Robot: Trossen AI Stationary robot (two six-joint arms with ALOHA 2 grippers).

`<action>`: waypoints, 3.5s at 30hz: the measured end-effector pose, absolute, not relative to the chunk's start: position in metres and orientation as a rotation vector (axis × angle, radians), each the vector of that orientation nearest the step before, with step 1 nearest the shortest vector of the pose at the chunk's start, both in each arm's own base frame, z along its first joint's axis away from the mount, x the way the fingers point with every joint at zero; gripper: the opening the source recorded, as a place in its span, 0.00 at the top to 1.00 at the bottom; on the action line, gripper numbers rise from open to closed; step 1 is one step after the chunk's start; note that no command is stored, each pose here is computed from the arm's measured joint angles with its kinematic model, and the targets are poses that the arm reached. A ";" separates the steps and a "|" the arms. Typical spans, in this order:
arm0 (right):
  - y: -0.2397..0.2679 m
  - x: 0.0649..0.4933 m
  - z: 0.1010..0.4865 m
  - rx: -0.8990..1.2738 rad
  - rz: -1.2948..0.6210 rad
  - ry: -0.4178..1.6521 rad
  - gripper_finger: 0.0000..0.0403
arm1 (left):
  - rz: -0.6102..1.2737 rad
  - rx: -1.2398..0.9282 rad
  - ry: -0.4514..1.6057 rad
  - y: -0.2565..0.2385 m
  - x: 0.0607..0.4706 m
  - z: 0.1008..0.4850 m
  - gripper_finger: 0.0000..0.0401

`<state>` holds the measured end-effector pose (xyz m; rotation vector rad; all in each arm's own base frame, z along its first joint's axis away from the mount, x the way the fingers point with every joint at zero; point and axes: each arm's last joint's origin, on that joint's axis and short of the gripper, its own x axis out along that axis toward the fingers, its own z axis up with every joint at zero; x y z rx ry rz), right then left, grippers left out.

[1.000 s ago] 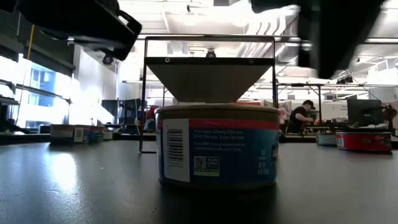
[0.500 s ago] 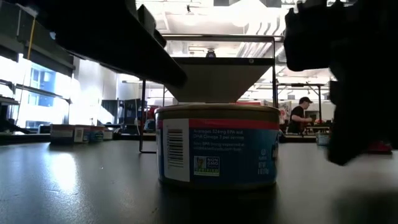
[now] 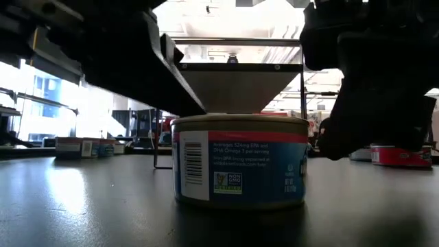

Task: Stack canned seafood by type on shelf
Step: Put the blue-pink tuna can on the shelf

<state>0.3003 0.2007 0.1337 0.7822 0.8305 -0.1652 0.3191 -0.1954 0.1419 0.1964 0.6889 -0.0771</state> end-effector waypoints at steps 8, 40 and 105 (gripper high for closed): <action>0.192 0.307 0.134 0.799 -0.191 0.806 1.00 | -0.091 0.186 0.695 -0.200 0.316 0.142 1.00; 0.200 0.309 0.138 0.934 -0.091 0.851 1.00 | -0.293 0.221 0.681 -0.209 0.310 0.154 1.00; 0.210 0.352 0.205 0.776 0.065 0.485 1.00 | -0.186 0.102 0.752 -0.199 0.317 0.100 1.00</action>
